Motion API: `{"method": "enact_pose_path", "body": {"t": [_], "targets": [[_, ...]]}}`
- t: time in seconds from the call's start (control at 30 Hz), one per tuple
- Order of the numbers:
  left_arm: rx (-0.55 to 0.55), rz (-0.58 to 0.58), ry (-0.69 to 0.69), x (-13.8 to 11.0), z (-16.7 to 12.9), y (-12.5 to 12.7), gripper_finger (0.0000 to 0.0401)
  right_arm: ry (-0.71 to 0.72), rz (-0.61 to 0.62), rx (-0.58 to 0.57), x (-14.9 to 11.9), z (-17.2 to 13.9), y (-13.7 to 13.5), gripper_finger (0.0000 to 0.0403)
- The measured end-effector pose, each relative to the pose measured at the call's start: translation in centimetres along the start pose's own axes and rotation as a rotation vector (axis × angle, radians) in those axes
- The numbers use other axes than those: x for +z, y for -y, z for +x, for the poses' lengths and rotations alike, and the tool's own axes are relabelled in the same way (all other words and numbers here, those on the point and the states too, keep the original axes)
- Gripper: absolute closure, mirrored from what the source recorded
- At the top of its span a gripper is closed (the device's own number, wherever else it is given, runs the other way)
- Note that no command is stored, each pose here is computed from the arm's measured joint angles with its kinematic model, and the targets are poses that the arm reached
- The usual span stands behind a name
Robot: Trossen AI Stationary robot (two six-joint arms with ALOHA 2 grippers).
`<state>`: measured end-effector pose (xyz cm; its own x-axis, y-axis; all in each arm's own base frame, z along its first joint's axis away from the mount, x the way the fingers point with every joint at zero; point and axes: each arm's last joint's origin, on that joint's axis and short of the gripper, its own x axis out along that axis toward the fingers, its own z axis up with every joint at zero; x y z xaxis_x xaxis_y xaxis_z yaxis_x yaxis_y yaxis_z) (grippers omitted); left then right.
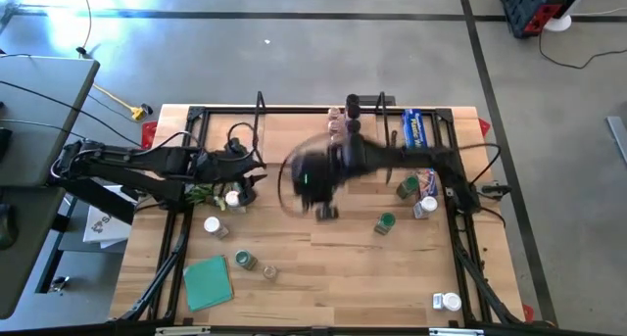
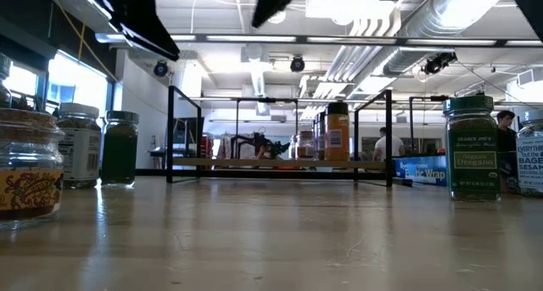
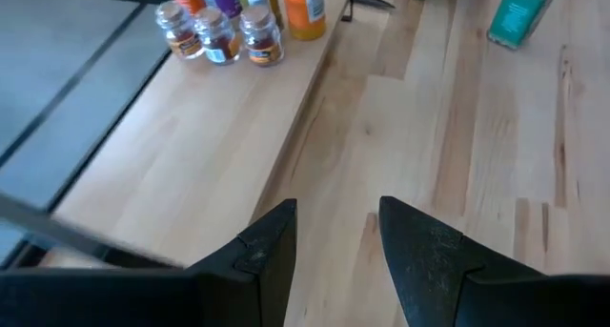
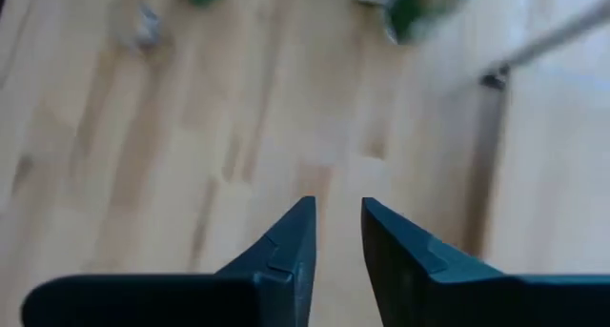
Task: Shelf spices
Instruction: Put the brown seasoning bottle on the shelf align with the other brown seasoning bottle
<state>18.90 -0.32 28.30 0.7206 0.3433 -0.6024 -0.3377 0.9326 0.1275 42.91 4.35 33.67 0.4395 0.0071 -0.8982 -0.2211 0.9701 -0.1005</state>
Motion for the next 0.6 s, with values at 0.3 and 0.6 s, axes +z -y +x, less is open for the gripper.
{"method": "enact_pose_path", "body": {"t": [0.3, 0.6], "targets": [[0.015, -0.048, 0.072, -2.0, -2.9, 0.5, 0.0256, 0.262, 0.09, 0.032, 0.0, 8.8, -9.8, 0.0329], [-0.033, -0.146, 0.061, -4.1, -3.2, 1.1, 0.0256, 0.635, -0.02, 0.063, 0.1, 12.0, -11.8, 0.0326]]}}
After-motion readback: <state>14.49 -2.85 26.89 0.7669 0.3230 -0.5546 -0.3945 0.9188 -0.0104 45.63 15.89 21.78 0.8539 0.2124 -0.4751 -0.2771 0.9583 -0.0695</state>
